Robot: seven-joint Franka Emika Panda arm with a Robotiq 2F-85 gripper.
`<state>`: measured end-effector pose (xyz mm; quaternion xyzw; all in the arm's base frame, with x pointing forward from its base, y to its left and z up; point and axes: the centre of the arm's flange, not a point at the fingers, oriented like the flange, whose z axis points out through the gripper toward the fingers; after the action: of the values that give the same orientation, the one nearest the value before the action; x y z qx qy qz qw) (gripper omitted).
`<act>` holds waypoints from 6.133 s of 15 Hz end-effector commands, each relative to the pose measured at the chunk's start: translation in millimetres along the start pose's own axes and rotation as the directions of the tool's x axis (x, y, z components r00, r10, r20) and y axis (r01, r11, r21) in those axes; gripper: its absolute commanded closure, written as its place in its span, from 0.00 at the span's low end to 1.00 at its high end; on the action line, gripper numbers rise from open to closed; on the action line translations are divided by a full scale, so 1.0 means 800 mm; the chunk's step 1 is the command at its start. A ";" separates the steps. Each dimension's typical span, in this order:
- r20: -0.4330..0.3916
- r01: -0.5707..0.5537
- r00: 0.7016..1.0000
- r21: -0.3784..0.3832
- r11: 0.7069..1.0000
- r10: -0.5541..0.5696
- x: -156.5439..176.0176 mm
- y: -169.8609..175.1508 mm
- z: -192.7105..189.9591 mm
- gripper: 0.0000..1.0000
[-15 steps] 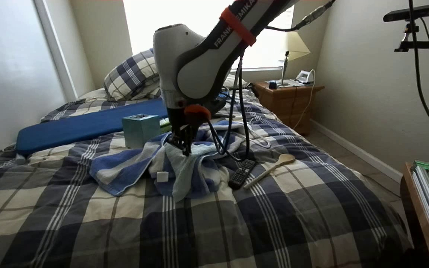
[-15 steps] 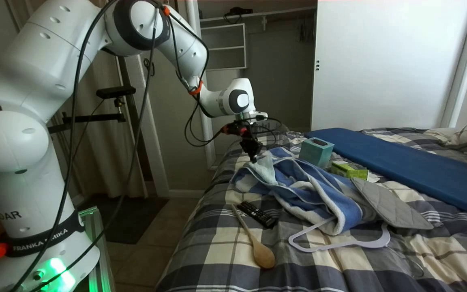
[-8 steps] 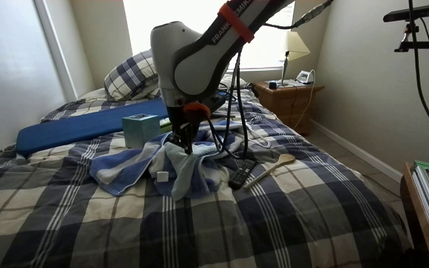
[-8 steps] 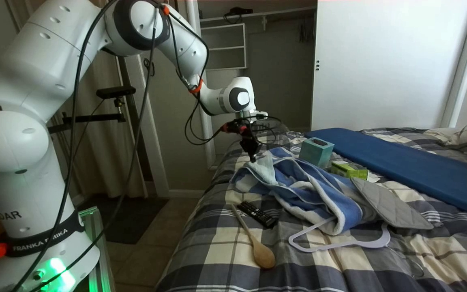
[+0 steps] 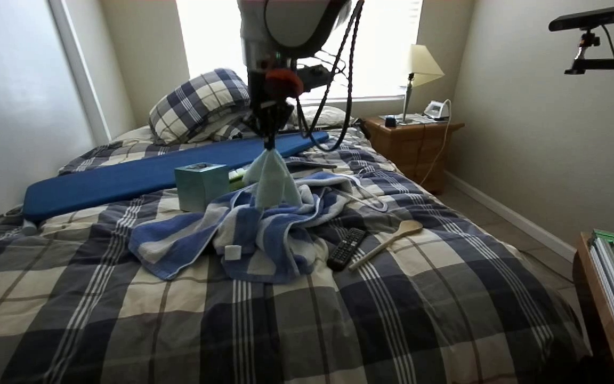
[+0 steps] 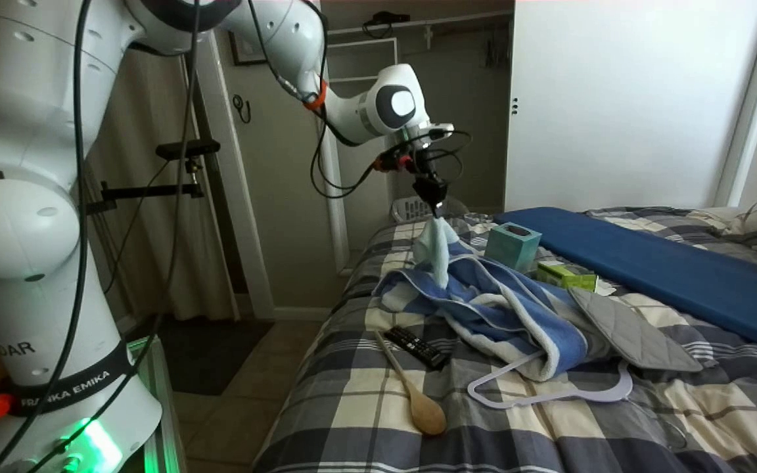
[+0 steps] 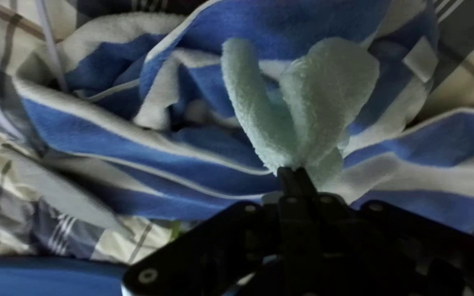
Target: Move the light blue towel to the right
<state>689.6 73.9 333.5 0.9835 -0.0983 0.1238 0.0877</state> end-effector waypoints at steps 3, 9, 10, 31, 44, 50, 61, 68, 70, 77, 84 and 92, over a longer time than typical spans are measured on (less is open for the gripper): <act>-0.191 -0.221 0.962 -0.128 0.967 0.195 -0.012 0.113 -0.105 1.00; -0.171 -0.197 0.970 -0.115 0.974 0.175 0.016 0.116 -0.099 0.99; -0.167 -0.191 0.971 -0.115 0.975 0.171 0.015 0.112 -0.096 0.99; -0.031 -0.513 0.718 -0.699 0.499 0.695 -0.109 0.461 0.134 1.00; -0.228 -0.671 0.531 -0.702 0.240 0.816 -0.109 0.425 0.224 0.72; -0.325 -0.824 0.469 -0.496 0.274 0.821 -0.070 0.410 0.185 0.42; -0.278 -0.742 0.649 -0.025 0.670 0.708 0.001 0.274 -0.029 0.00; -0.136 -0.547 0.809 0.183 0.817 0.572 0.009 0.252 -0.078 0.00; -0.075 -0.495 0.850 0.226 0.839 0.522 0.010 0.247 -0.079 0.00; 0.205 -0.344 0.933 0.271 0.899 0.295 -0.001 0.248 -0.078 0.00; 0.407 -0.173 0.899 -0.009 0.985 0.162 -0.036 0.254 -0.102 0.00; 0.111 -0.005 0.994 -0.037 0.999 0.009 -0.057 0.173 -0.150 0.00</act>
<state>608.5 -46.4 454.5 0.9865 -0.1195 0.0240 0.1092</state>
